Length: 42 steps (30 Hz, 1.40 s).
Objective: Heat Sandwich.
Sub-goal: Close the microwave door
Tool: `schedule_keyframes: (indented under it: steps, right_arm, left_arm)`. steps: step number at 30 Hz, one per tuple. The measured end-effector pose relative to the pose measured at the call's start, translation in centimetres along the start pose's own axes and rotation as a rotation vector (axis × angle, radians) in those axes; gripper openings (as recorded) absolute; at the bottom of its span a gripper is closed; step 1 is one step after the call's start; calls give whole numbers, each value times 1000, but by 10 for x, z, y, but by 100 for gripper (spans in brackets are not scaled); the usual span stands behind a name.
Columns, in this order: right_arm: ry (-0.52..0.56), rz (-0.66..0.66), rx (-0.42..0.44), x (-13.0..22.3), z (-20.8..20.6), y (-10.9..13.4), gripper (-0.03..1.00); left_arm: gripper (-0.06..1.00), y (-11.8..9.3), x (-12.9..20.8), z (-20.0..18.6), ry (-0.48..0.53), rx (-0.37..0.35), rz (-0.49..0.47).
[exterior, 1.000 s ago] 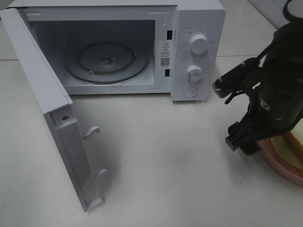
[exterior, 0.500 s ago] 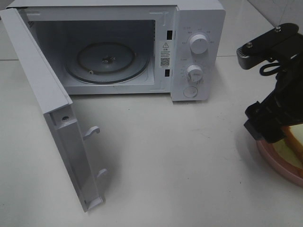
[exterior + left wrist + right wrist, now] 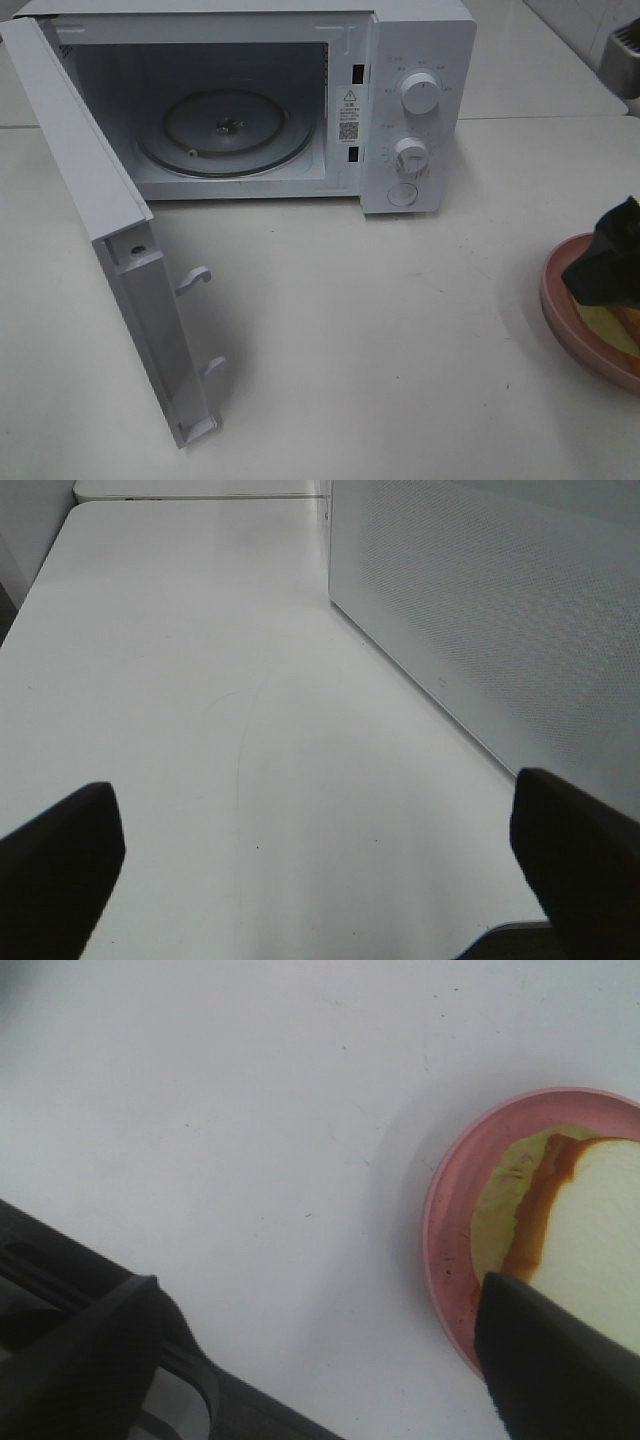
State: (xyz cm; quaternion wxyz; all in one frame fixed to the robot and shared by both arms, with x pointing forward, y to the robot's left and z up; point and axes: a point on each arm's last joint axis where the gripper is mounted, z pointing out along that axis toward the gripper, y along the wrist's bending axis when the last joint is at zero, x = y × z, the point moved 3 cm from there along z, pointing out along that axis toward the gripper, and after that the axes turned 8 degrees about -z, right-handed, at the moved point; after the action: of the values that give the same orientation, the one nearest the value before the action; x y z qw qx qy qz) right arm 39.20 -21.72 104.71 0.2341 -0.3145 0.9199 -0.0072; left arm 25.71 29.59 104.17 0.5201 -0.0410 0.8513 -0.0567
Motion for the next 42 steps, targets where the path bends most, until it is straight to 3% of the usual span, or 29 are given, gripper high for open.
schedule_keyframes:
  steps: [6,13,26,30,35,39,42]
  right_arm:
    - [-67,-7,-44,14,-25,5,77]
    - [-164,-8,-38,42,-42,7,77]
    - [-216,79,-18,84,-34,9,77]
    - [-304,204,21,95,-33,7,77]
    - [-351,252,38,100,-37,8,77]
    - [-449,335,132,110,-49,5,77]
    - [-468,358,155,113,-52,6,77]
  left_arm:
    - [97,0,0,0,0,0,0]
    - [97,0,0,0,0,0,0]
    - [97,0,0,0,0,0,0]
    - [97,0,0,0,0,0,0]
    - [97,0,0,0,0,0,0]
    - [97,0,0,0,0,0,0]
    - [97,0,0,0,0,0,0]
